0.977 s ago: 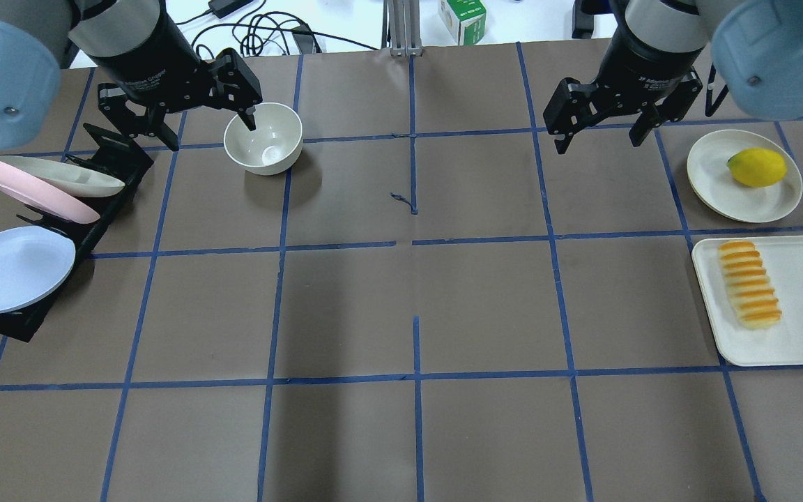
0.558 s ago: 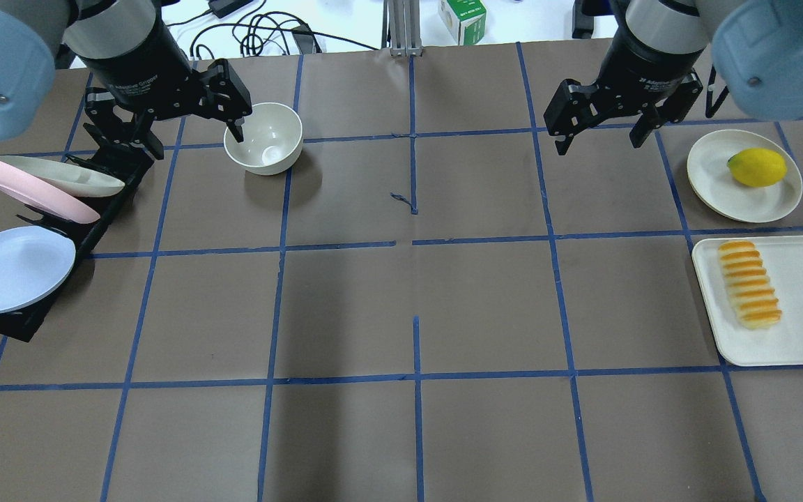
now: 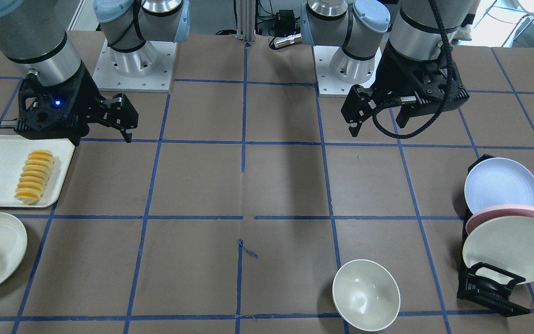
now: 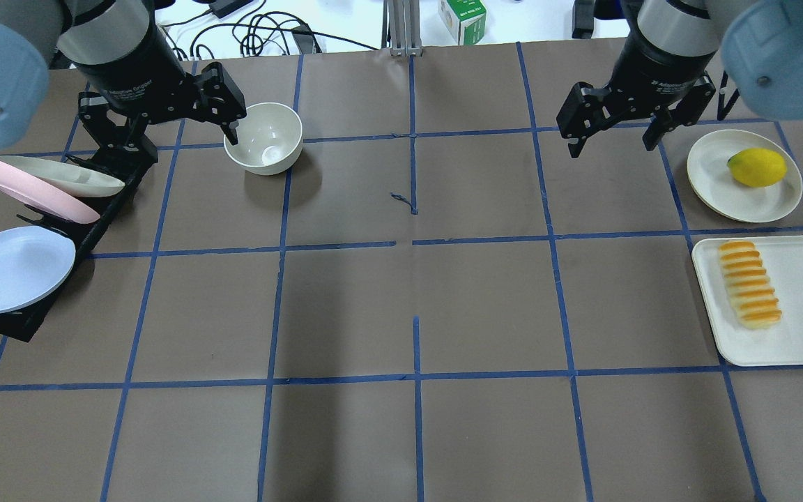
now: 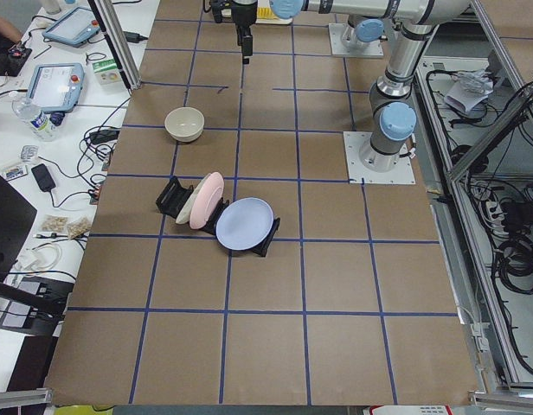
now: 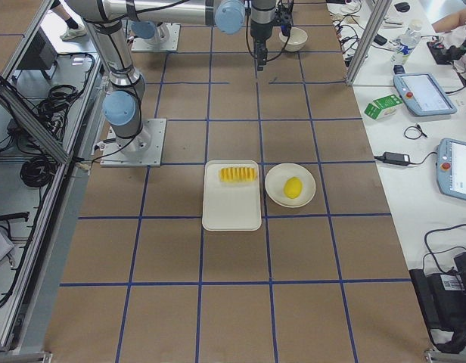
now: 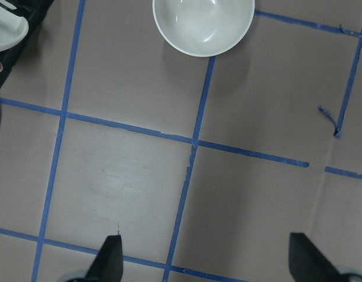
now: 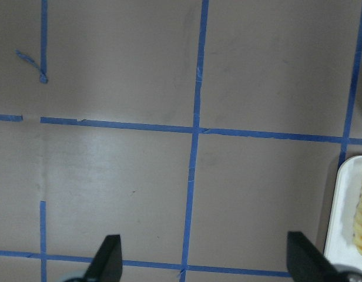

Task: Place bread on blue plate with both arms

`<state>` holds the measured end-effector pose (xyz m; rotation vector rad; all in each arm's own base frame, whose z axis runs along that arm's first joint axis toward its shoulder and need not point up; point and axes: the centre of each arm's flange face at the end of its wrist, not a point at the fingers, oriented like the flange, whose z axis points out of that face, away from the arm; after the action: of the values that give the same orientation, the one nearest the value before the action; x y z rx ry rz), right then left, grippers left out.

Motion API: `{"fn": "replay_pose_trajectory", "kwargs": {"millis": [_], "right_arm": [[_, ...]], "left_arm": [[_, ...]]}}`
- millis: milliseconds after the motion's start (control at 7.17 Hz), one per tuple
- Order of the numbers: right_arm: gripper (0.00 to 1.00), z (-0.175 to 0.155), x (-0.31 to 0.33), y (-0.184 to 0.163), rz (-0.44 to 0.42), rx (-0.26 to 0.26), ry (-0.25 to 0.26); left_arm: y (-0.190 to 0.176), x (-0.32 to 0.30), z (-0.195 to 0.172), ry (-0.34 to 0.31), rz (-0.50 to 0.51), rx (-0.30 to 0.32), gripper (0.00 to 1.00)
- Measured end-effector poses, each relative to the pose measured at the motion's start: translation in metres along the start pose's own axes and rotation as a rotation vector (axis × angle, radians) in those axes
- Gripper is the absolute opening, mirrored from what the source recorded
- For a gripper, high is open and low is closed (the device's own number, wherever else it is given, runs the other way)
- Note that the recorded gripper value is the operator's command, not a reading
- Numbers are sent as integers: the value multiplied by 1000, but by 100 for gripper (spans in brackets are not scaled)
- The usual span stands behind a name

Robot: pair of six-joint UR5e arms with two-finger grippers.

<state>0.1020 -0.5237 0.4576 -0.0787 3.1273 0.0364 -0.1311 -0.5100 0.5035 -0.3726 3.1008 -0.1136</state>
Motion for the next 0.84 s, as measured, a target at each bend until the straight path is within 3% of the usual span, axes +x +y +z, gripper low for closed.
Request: {"fn": "replay_pose_trajectory", "kwargs": {"millis": [279, 419, 698, 837], "right_arm": [[100, 39, 86, 6, 103, -115, -9], [100, 60, 127, 14, 115, -150, -27], [100, 101, 183, 32, 137, -159, -40], [100, 126, 202, 41, 142, -141, -19]], "left_arm": [[-24, -58, 8, -34, -112, -32, 100], [-38, -100, 15, -61, -194, -53, 100], [-56, -196, 22, -101, -370, -76, 100], [-61, -242, 27, -117, -452, -83, 100]]}}
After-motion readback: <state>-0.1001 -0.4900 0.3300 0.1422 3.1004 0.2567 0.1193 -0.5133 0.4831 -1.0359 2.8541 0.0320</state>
